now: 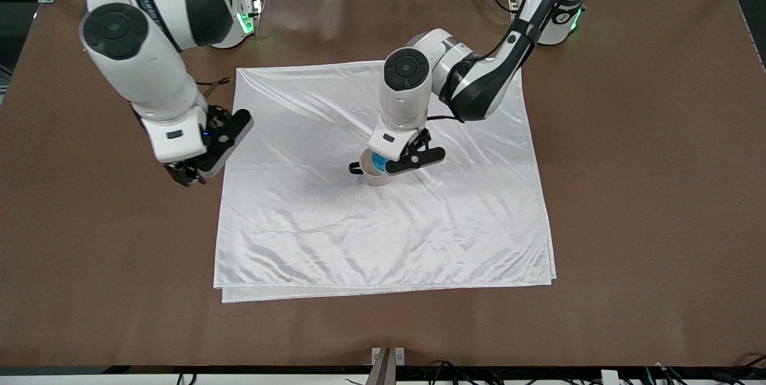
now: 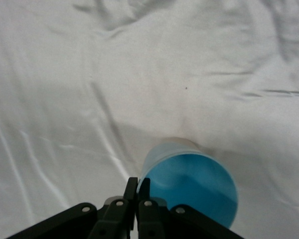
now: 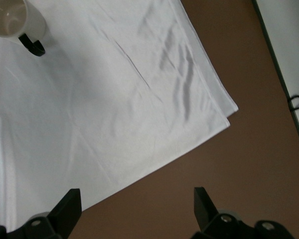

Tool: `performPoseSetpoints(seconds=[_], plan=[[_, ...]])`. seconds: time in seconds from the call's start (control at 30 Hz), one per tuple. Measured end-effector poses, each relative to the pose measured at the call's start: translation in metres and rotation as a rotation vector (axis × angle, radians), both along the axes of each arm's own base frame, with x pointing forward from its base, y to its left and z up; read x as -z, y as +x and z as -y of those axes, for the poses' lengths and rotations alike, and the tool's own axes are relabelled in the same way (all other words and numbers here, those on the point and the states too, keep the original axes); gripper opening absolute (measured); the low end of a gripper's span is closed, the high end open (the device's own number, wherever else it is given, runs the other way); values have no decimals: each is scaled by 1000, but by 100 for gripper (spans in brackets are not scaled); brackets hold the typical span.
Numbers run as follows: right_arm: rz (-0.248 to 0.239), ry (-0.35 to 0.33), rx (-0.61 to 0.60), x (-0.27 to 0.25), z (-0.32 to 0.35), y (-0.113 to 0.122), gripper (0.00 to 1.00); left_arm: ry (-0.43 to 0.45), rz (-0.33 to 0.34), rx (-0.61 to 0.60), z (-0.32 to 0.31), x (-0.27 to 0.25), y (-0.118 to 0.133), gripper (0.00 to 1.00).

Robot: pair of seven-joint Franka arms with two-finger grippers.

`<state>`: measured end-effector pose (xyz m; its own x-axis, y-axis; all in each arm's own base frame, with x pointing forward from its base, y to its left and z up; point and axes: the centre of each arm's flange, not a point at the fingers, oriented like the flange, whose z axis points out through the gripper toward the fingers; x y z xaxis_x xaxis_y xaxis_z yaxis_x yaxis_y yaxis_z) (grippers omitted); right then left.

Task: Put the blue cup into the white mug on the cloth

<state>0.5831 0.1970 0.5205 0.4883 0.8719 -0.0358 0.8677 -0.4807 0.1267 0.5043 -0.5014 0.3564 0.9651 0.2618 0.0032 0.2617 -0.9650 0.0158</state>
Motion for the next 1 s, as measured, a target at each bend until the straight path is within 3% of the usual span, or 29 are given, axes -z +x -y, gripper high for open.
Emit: performPoseSetpoints(seconds=[0.57, 1.0], plan=[[29, 16, 365, -73, 184, 14, 100, 6, -20, 31, 25, 31, -21, 4], [32, 30, 695, -104, 212, 5, 100, -8, -11, 30, 29, 50, -18, 4]])
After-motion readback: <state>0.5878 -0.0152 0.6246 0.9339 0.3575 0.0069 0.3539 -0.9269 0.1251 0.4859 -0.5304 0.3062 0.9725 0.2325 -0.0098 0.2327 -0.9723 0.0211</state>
